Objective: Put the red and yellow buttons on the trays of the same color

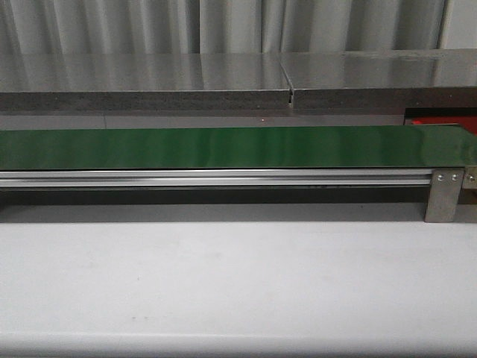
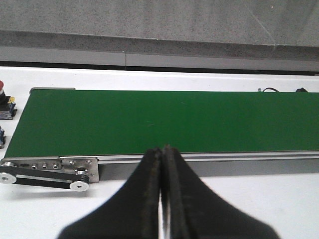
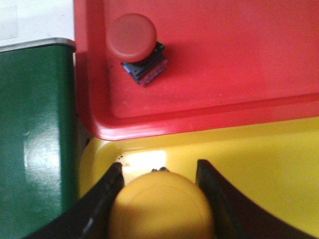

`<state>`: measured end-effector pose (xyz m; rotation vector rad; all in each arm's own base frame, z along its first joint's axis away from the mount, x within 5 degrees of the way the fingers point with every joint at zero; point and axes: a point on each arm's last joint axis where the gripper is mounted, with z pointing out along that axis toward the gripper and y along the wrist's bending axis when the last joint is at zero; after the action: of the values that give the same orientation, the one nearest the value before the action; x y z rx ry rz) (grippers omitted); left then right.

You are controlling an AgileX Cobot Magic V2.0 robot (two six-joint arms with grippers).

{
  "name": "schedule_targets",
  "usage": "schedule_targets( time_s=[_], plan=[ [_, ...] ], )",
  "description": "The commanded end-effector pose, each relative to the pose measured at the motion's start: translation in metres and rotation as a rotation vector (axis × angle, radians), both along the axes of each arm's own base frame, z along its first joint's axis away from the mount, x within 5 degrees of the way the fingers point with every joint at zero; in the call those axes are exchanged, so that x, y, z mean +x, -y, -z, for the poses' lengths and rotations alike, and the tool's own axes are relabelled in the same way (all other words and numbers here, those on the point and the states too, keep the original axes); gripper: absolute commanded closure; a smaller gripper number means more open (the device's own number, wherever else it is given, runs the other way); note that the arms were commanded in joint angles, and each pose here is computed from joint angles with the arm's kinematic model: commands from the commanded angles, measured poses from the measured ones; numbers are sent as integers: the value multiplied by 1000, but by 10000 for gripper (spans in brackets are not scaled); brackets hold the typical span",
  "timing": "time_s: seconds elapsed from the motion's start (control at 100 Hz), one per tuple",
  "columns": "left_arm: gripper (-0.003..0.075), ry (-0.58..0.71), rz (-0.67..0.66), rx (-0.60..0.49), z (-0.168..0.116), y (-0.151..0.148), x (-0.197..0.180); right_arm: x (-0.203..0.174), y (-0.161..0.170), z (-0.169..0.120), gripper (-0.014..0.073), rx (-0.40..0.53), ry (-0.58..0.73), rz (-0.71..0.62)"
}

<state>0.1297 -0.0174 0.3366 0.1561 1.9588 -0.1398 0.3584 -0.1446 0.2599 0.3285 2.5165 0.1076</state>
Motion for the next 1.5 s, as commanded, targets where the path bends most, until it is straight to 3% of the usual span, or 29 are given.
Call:
schedule_targets(
  time_s=[0.0, 0.29, 0.87, 0.94, 1.11, 1.18, 1.34, 1.49],
  plan=[
    [739, 95, -13, -31, -15, 0, 1, -4, 3, -17, 449, -51, 137, 67],
    [739, 95, -13, -31, -15, 0, 1, -5, 2, 21, 449, -73, 125, 106],
    [739, 95, -13, -31, -15, 0, 1, 2, 0, 50, 442, -30, 33, 84],
    [739, 95, -13, -31, -15, 0, 1, 1, -1, 51, 389, -25, 25, 80],
    [739, 95, -13, -31, -15, 0, 1, 2, 0, 48, 100, -30, 36, 82],
    [739, 95, -13, -31, -15, 0, 1, 1, -1, 42, 27, -38, 52, 84],
    [739, 95, -13, -31, -15, 0, 1, -4, -3, 16, 8, -72, 131, 92],
    [739, 95, -13, -31, -15, 0, 1, -16, -15, -28, 9, -117, 251, 80]
  ],
)
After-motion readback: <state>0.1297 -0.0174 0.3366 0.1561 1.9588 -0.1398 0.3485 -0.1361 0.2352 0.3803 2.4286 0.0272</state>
